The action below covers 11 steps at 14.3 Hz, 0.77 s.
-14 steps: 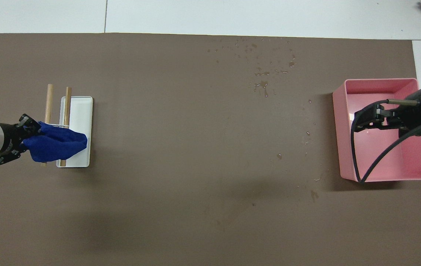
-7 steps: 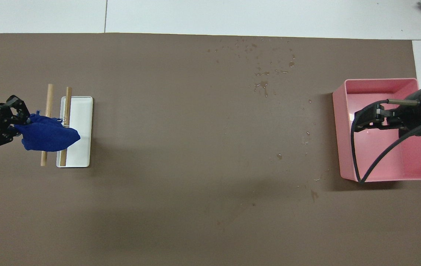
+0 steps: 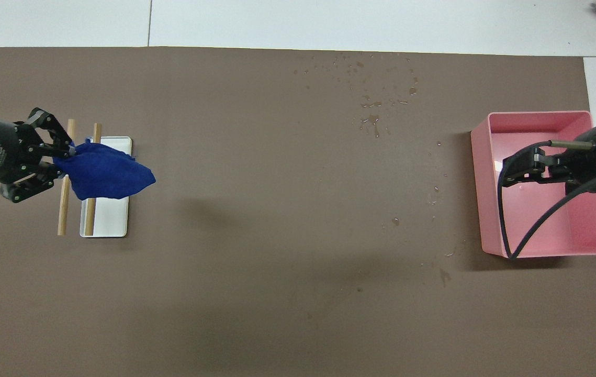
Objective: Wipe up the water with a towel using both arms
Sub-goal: 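Lift the blue cloth with the left gripper toward the table center, then carry the cloth with the left gripper while the right gripper grasps it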
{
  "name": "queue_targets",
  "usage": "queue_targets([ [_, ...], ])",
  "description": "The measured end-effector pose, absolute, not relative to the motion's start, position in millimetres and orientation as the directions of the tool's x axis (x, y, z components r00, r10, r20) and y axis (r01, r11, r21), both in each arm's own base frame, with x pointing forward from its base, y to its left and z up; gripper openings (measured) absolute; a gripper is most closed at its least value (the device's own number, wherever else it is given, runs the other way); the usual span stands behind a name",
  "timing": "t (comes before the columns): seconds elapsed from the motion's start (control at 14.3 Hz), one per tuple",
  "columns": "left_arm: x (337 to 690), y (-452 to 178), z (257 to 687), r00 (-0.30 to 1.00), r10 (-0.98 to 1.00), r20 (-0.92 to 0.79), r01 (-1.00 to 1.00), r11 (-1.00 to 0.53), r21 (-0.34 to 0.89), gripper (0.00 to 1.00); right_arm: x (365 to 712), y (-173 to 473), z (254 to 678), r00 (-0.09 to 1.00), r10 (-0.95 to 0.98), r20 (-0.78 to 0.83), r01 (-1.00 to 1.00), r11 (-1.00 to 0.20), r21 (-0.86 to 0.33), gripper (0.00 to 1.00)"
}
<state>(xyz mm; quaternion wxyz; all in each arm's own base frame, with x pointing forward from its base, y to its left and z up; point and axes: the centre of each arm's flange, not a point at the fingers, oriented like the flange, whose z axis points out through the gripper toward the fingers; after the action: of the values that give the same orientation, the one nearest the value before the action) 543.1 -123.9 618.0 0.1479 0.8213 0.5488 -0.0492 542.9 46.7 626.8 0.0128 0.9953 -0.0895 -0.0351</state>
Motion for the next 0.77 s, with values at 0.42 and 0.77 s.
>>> queue_targets([
  [0.42, 503, -276, 627, 0.28, 0.906, -0.319, 0.952, -0.22, 0.213, 0.18, 544, 69, 631, 0.904, -0.423, -0.057, -0.425, -0.905, -0.025, 1.0],
  [0.77, 469, -358, 632, 0.169, 0.89, -0.423, 0.964, -0.061, 0.257, 0.18, 545, 133, 633, 0.664, -0.734, -0.14, -0.748, -0.654, -0.117, 1.0],
])
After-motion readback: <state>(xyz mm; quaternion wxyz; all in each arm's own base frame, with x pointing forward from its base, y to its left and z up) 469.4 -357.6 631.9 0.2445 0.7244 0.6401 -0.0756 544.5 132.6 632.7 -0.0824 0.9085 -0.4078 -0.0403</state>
